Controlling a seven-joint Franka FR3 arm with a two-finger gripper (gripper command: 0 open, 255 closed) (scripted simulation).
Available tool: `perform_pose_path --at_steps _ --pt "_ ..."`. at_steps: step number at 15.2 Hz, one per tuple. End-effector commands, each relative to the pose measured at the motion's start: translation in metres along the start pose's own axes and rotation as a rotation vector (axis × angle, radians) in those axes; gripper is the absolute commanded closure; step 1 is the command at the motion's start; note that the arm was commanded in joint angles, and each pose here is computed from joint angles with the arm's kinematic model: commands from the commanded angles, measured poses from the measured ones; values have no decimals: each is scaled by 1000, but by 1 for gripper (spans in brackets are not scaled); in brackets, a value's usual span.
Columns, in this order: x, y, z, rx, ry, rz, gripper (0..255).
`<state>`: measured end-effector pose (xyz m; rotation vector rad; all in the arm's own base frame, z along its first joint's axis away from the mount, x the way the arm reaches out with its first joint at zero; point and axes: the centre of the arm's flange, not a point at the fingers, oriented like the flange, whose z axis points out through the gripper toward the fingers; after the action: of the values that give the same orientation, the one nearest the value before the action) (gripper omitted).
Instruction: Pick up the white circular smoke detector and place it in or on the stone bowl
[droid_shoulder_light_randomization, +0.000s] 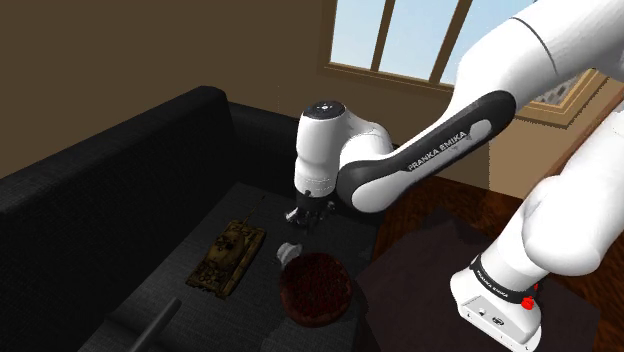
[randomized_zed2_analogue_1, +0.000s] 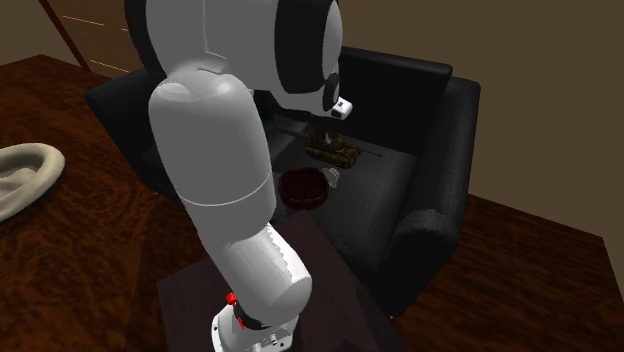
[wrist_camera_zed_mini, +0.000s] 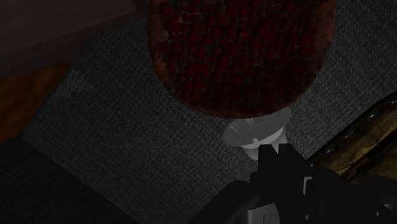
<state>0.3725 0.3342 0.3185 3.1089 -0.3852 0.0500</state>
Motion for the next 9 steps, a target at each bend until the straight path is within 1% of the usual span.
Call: perform_pose_path --at_steps 1,2,3,4,9 --pt "-28 0 0 0 0 1 255" --pt "-42 0 -1 0 0 1 255" --pt "-28 0 -3 0 0 -1 255" --pt "-28 0 -3 0 0 -1 0" --pt "19 -5 48 -12 -33 -197 0"
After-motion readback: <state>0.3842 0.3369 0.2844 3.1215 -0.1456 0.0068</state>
